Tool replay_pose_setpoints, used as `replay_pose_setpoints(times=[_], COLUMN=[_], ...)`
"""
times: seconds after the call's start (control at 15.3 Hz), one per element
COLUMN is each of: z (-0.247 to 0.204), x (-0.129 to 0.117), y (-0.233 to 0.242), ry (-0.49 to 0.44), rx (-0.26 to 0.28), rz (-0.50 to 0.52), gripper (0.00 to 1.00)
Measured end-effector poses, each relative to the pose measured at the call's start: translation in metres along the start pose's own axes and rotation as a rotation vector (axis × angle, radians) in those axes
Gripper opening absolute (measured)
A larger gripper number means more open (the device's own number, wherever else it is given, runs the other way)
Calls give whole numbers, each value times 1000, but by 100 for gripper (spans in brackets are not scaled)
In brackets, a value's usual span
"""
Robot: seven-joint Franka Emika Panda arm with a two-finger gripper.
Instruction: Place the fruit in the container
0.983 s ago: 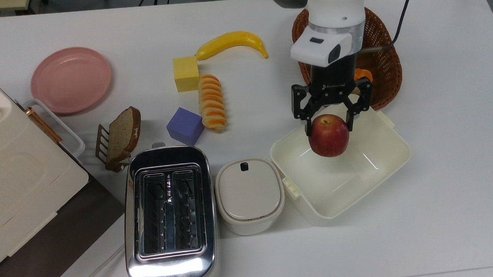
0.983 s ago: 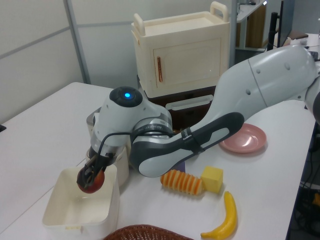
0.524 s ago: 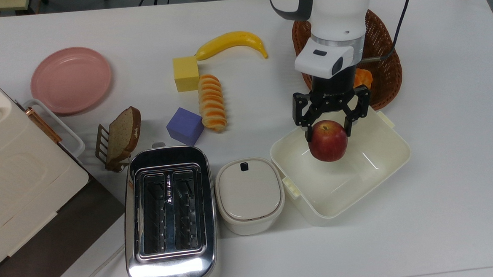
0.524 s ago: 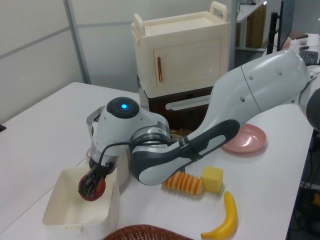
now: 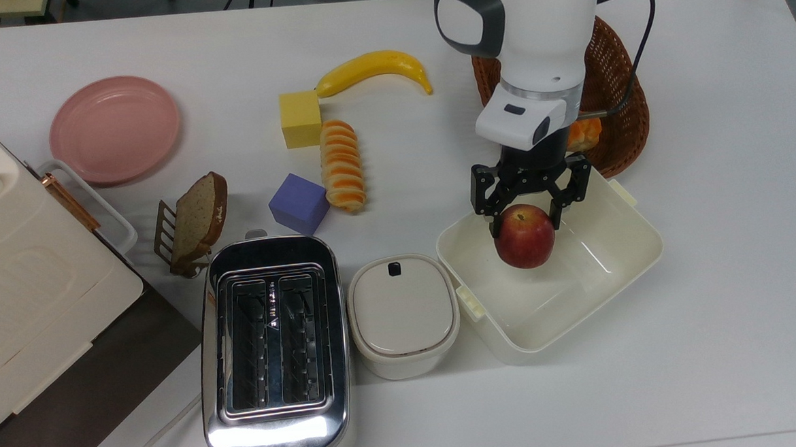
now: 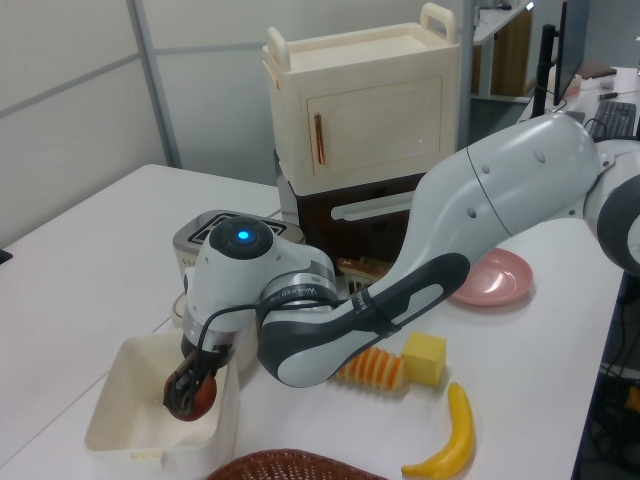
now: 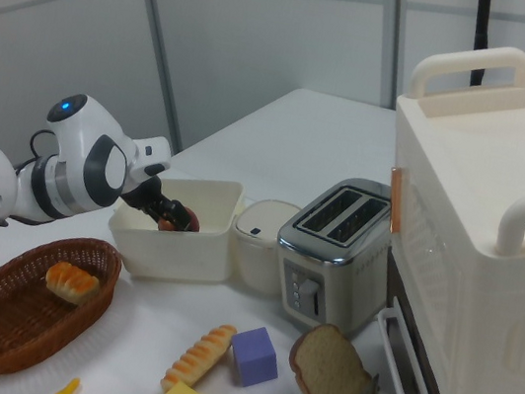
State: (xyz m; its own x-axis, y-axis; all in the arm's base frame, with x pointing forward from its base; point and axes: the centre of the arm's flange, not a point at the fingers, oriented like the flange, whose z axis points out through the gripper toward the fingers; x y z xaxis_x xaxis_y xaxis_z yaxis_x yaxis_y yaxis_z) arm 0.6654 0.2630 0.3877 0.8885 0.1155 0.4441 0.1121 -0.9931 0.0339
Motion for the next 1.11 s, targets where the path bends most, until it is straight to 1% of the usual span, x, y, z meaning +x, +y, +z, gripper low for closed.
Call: replay_pose_setpoints(times=[0.26, 0.33, 0.46, 0.52, 0.59, 0.85, 0.98, 1.05, 1.11], z=[3, 3, 3, 3, 3, 1, -9, -22, -40], x=[-1, -1, -1, -1, -1, 1, 9, 17, 24], y=[0, 0, 1, 1, 1, 3, 9, 18, 32], ry=[-4, -4, 0, 3, 5, 10, 30, 39, 28], rx=[0, 0, -7, -12, -15, -17, -20, -37, -71], rz=[-1, -1, -9, -16, -20, -20, 30, 64, 101], gripper=[81, 86, 89, 99, 100, 100, 100, 100, 100])
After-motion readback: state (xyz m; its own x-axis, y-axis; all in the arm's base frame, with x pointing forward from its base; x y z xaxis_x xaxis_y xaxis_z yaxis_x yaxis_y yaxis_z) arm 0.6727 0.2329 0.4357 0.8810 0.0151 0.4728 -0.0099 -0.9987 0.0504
